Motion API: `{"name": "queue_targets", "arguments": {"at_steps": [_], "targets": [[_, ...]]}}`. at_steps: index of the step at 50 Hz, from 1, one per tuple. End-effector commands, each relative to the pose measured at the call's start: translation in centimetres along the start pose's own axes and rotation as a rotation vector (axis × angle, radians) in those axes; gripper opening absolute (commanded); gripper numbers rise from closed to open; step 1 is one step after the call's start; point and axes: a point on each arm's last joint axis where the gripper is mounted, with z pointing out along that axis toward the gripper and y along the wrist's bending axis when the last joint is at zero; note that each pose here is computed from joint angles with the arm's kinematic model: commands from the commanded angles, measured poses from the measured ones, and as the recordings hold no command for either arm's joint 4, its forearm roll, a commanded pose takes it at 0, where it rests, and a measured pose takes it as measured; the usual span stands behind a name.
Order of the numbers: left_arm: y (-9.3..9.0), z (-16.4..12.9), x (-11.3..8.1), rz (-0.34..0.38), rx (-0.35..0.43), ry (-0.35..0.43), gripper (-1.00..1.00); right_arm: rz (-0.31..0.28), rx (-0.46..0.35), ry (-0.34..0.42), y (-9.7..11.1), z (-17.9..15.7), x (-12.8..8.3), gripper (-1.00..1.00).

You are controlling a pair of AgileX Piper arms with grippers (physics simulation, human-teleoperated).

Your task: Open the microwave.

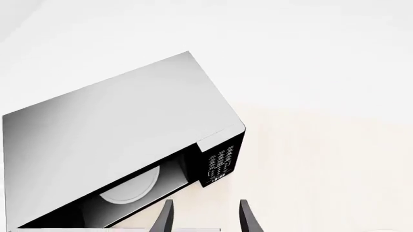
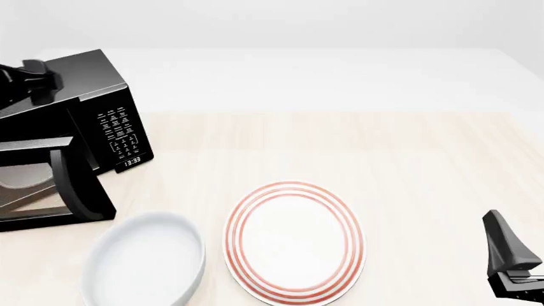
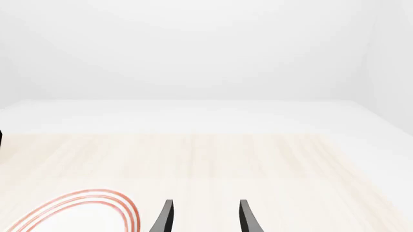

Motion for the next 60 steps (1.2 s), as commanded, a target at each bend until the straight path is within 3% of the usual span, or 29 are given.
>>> {"name": "queue_targets", "arguments": {"at_steps": [1,12,22,60], "targets": [[1.3,0.9,0.0,-0.007,-0.047,0.049,1.0,0.0,0.0,0.0,0.0,0.0,0.0,1.0],[2.9,1.3,0.8,-0.032,-0.1,0.076,1.0,0.0,0.0,0.0,0.0,0.0,0.0,1.0],[4.4,1.0,0.3,-0.05,-0.152,0.07,1.0,0.0,0.0,0.0,0.0,0.0,0.0,1.0],[5.8,7.4,2.1,-0.097,-0.163,0.141,1.0,0.0,0.0,0.0,0.0,0.0,0.0,1.0]]}}
